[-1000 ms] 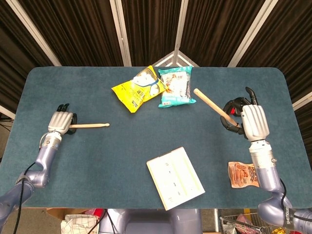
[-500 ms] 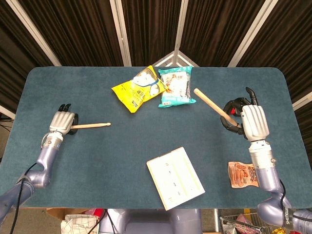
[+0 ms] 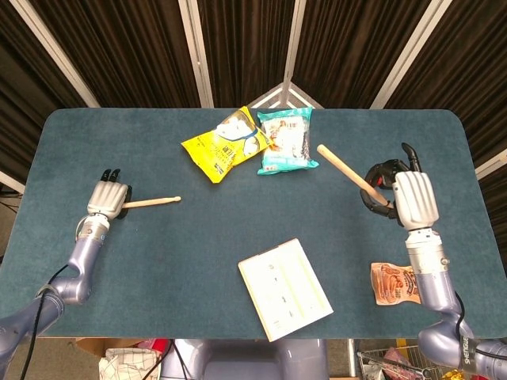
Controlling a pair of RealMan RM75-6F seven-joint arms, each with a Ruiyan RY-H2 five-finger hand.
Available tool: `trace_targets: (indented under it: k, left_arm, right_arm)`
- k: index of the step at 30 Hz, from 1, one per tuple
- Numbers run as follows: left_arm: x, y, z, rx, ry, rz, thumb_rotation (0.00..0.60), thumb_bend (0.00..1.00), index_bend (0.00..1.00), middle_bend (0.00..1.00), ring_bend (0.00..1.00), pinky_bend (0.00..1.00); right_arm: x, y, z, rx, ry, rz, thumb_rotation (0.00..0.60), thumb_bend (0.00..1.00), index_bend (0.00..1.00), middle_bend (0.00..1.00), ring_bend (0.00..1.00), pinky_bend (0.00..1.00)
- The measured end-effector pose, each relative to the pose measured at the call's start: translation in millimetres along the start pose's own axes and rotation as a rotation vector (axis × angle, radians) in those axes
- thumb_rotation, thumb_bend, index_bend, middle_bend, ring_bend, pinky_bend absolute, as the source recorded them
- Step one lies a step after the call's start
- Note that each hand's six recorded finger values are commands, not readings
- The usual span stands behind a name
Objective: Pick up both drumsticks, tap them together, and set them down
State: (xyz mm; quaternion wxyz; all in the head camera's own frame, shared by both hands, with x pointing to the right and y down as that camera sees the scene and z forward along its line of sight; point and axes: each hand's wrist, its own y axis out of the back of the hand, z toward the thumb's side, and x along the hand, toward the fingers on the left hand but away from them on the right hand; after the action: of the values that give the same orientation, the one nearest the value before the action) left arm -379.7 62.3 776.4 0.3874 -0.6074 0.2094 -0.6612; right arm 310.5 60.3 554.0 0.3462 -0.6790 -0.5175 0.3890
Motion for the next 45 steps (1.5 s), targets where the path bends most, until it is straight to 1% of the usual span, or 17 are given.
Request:
trace_targets:
  k: [5, 12, 25, 28, 36, 45]
  left_arm:
    - [-0.1, 0.8, 2.7, 0.012, 0.008, 0.01, 0.6, 0.48, 0.59, 0.58, 0.07, 0.0]
    - [-1.2, 3.1, 4.6, 0.035, 0.014, 0.036, 0.6, 0.48, 0.61, 0.6, 0.07, 0.0]
    - [-3.7, 5.8, -0.4, 0.096, 0.042, 0.083, 0.6, 0.48, 0.62, 0.58, 0.07, 0.0]
    - [-4.0, 4.3, -0.8, 0.11, 0.045, 0.085, 0.6, 0.5, 0.62, 0.58, 0.07, 0.0]
    - [-3.7, 3.5, -4.5, 0.12, 0.058, 0.092, 0.6, 0.52, 0.64, 0.59, 0.08, 0.0]
    - [-5.5, 10.6, -7.2, 0.119, 0.062, 0.137, 0.6, 0.54, 0.65, 0.6, 0.09, 0.0]
  right_arm:
    - [1.9, 2.3, -1.3, 0.0, -0.001, -0.005, 0.6, 0.51, 0.73, 0.63, 0.38, 0.0]
    - [2.2, 2.6, -3.4, 0.004, -0.002, -0.008, 0.6, 0.51, 0.73, 0.63, 0.38, 0.0]
    - [-0.6, -0.4, 0.8, 0.013, 0.001, -0.008, 0.6, 0.51, 0.75, 0.64, 0.38, 0.0]
    - [-0.8, -0.6, -0.7, 0.022, -0.003, -0.008, 0.6, 0.51, 0.75, 0.64, 0.38, 0.0]
    - [-3.5, -4.7, -0.1, 0.03, 0.004, -0.002, 0.6, 0.51, 0.75, 0.64, 0.39, 0.0]
    - [-2.2, -5.2, 6.2, 0.028, 0.015, -0.007, 0.6, 0.53, 0.75, 0.64, 0.39, 0.0]
